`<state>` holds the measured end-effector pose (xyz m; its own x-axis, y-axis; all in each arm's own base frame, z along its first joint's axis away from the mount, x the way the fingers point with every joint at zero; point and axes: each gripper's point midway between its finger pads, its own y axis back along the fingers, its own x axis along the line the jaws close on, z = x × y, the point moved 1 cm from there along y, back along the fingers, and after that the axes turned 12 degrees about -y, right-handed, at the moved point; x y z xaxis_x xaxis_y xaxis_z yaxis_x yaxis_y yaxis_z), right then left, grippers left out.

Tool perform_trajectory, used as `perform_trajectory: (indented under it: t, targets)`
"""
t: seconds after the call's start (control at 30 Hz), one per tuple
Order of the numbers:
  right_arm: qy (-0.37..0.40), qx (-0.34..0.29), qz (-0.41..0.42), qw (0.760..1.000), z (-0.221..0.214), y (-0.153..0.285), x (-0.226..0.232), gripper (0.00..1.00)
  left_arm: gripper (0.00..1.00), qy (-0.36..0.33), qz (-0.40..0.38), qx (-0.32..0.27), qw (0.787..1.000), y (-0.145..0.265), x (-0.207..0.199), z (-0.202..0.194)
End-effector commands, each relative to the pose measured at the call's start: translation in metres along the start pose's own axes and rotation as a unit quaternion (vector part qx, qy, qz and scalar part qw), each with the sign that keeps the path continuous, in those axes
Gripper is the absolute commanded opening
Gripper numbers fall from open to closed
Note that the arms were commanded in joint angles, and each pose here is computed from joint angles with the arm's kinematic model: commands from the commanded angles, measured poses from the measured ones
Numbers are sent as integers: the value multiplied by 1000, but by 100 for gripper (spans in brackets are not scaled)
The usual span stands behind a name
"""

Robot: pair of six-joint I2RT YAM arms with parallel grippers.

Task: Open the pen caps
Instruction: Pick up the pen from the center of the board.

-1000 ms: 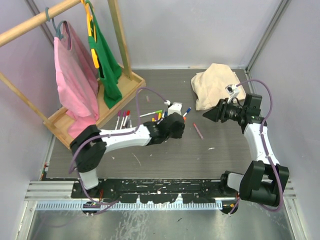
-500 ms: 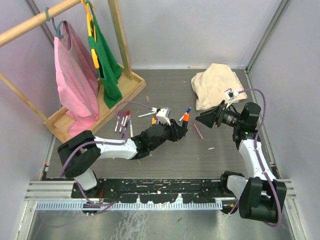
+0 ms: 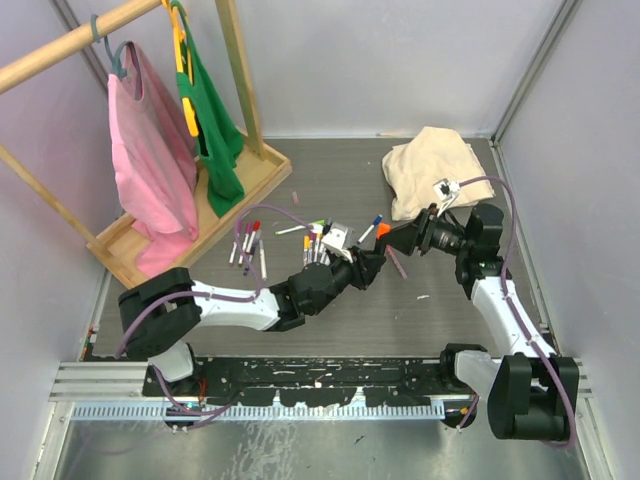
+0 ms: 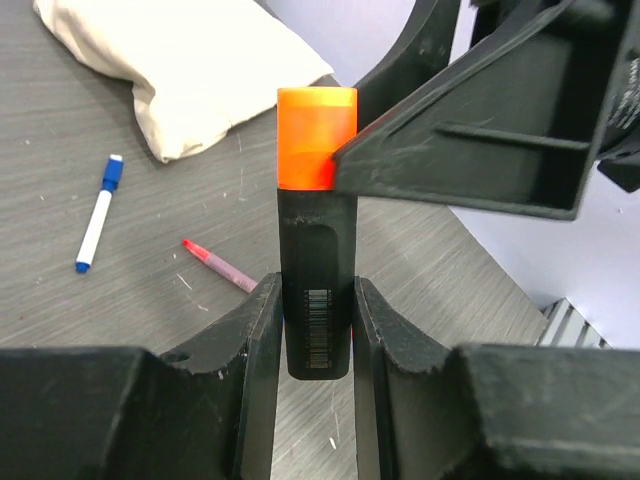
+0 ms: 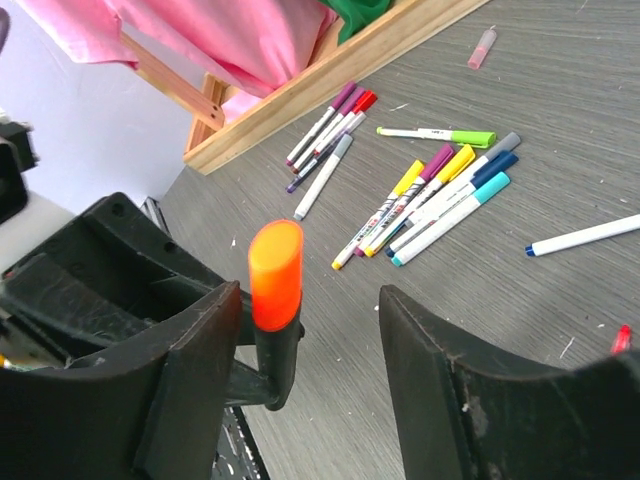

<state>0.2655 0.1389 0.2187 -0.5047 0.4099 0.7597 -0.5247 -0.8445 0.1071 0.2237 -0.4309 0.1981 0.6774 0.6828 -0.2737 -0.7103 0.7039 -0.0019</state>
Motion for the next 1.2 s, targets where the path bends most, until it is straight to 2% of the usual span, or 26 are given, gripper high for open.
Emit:
perform_trajectory:
  t: [0.0,0.23,0.3,0.4,0.43,0.5,0.6,0.7,0.77,0.9,1.03,1.13,1.17]
  targets:
    - [31,-4,-19,999,4,-6,-1,59,0,-19,20,-76,997,-8,-7,48]
    - [46,12,-17,999,-4,-14,1,43,0,-47,43,-56,996,-13,-11,43]
    - [50,14,-14,999,-5,-14,2,34,0,-53,49,-51,996,-13,-12,41]
    - [55,16,-11,998,-5,-15,3,14,0,-58,53,-45,996,-14,-12,40]
    - [57,16,-10,998,-4,-14,4,9,2,-59,53,-43,996,-14,-12,38]
    - [60,16,-6,998,-3,-14,6,4,24,-55,50,-38,997,-13,-13,36]
    - [64,20,5,998,-2,-14,11,1,51,-53,19,-27,998,-6,-18,29]
    - [64,25,16,998,-1,-12,15,1,67,-51,-48,-21,997,8,-23,16]
    - [66,33,31,997,-2,-10,20,1,74,-22,-107,-13,994,18,-26,10]
    - [79,59,75,992,-9,-8,33,3,79,61,-231,-8,971,31,-28,11]
    - [84,77,103,988,-15,-5,40,5,80,115,-287,-14,951,37,-27,14]
    - [85,85,116,986,-17,-4,44,4,79,136,-313,-24,940,37,-32,19]
    - [87,86,119,985,-17,-4,45,4,76,142,-318,-21,937,35,-32,19]
